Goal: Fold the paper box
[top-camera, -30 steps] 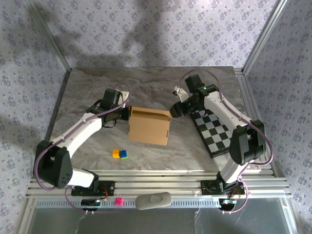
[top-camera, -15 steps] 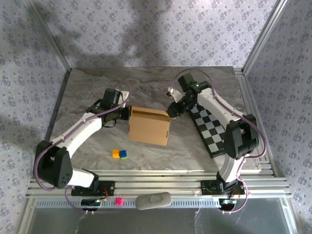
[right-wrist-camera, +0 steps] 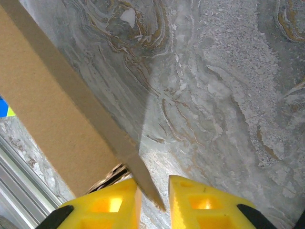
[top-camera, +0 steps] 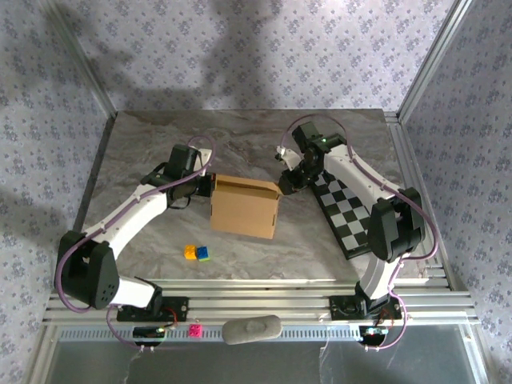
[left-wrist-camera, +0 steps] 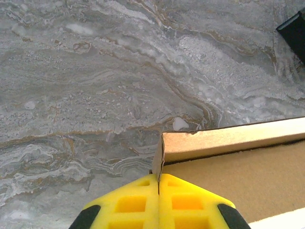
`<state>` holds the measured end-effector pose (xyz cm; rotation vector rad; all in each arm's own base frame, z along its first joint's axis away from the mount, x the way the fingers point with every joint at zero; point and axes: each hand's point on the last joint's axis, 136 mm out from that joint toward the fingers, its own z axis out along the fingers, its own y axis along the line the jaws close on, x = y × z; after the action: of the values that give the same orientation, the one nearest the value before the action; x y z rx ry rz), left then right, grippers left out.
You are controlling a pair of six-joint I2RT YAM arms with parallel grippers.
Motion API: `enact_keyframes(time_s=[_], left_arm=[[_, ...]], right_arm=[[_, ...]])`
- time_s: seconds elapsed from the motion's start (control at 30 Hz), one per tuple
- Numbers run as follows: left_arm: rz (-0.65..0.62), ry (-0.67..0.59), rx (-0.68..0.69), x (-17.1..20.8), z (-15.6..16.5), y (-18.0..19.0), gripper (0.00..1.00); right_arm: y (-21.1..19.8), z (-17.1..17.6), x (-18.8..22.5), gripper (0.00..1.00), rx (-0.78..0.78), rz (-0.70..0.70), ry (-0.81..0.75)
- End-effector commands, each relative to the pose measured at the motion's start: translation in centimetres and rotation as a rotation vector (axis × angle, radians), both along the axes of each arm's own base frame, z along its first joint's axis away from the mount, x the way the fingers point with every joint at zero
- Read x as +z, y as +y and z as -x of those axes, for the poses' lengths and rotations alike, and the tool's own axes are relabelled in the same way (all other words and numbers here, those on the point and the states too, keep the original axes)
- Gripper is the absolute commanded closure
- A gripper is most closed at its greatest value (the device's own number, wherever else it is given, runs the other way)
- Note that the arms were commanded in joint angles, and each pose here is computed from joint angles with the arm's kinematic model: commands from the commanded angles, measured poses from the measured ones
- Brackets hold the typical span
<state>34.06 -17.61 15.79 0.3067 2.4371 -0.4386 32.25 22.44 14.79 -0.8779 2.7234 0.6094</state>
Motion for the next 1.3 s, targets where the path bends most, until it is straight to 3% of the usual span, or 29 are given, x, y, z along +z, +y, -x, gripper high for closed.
enact_keyframes(time_s=[0.0,0.17,0.37,0.47,0.73,0.87,1.0,1.13,1.27], left_arm=[[0.0,-0.038,-0.013,1.6,-0.3,-0.3,1.0],[0.001,-0.04,-0.011,1.7,-0.4,-0.3,1.0],[0.0,-0.037,-0.01,1.6,-0.4,-0.3,1.0],[0.002,-0.033,-0.008,1.5,-0.4,-0.4,1.0],[0.005,-0.023,0.016,1.0,-0.2,-0.3,1.0],[0.002,-0.021,0.024,0.9,-0.1,-0.1,1.0],[0.003,-0.025,0.024,1.0,-0.1,-0.1,1.0],[0.002,-0.022,0.023,0.9,-0.1,-0.1,1.0],[-0.001,-0.021,0.023,0.8,-0.1,-0.1,1.0]], right_arm=[[0.2,0.3,1.3,0.8,0.012,0.004,-0.012],[0.5,0.1,1.5,0.91,0.012,0.002,-0.01],[0.8,0.2,2.1,0.9,0.01,-0.001,-0.012],[0.9,0.3,2.2,0.99,0.001,-0.004,-0.005],[1.7,1.1,1.6,1.0,0.004,0.01,0.005],[0.8,0.4,1.8,0.66,-0.035,0.061,-0.05],[-0.9,-0.3,4.2,0.51,-0.143,0.07,-0.224],[-1.2,1.9,8.1,0.52,-0.194,-0.014,-0.348],[4.1,10.4,11.2,0.57,0.089,-0.169,-0.415]])
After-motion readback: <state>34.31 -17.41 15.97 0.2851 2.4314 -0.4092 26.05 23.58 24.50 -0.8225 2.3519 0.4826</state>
